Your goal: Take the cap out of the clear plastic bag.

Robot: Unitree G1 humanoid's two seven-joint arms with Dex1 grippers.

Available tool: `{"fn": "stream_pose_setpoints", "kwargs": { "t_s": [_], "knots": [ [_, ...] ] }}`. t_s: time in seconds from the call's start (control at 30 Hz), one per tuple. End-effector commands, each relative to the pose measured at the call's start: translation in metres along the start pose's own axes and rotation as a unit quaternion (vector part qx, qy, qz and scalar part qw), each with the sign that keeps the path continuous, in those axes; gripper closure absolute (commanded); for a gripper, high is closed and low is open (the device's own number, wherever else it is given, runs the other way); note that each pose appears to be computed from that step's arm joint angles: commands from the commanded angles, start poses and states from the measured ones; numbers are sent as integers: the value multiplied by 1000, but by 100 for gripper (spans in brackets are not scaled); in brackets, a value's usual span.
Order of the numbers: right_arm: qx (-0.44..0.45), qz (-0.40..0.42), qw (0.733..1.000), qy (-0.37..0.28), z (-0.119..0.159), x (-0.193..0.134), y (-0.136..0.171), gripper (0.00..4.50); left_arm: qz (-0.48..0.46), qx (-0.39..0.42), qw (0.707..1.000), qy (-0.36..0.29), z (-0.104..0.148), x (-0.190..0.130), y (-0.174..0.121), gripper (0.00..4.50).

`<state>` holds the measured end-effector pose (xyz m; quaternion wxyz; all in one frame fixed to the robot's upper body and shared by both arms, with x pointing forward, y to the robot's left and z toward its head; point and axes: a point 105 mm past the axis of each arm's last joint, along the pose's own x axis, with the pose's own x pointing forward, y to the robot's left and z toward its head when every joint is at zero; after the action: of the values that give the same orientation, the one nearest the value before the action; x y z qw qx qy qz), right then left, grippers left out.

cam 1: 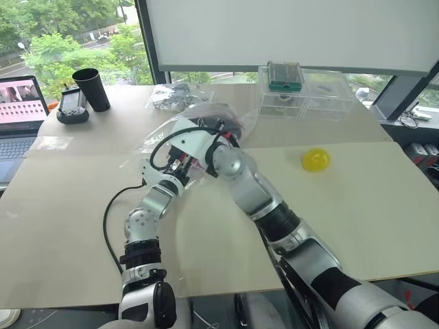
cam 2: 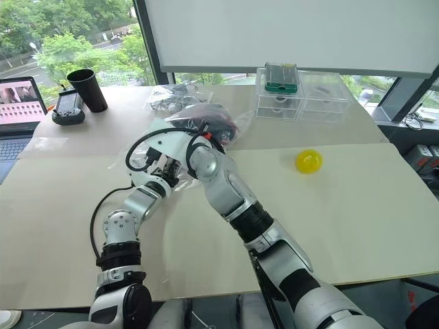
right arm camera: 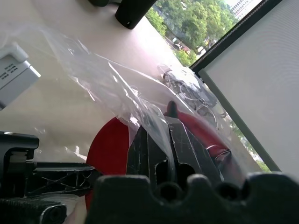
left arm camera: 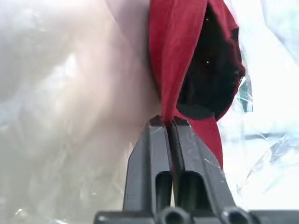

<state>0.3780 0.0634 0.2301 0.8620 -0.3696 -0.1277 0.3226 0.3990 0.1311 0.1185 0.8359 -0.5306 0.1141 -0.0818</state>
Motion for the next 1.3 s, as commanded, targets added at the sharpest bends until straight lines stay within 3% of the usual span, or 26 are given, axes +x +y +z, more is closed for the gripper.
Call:
{"fn": "stream_pose_setpoints", "kwargs": {
  "t_s": [0.03, 0.33, 0.7, 0.93, 1.07, 1.3],
  "knots": [
    [-12, -12, 999, -34, 19, -4, -6, 450, -7, -9, 1000, 1, -1, -1, -3, 446],
    [-14, -8, 999, -33, 19, -4, -3, 450, -31, -71, 997, -10, 10, -10, -18, 446],
    [-11, -7, 999, -34, 19, -4, 0, 450, -37, -99, 994, -30, 36, -59, -36, 446],
    [-8, -2, 999, -34, 18, -3, 3, 450, -81, -120, 989, 16, 38, -91, -48, 446],
    [-5, 3, 999, -36, 18, -2, 6, 450, -110, -128, 984, 53, 24, -98, -64, 446],
    [-5, 6, 999, -35, 17, -2, 9, 450, -83, -113, 990, 22, 34, -116, -44, 446]
  ]
}}
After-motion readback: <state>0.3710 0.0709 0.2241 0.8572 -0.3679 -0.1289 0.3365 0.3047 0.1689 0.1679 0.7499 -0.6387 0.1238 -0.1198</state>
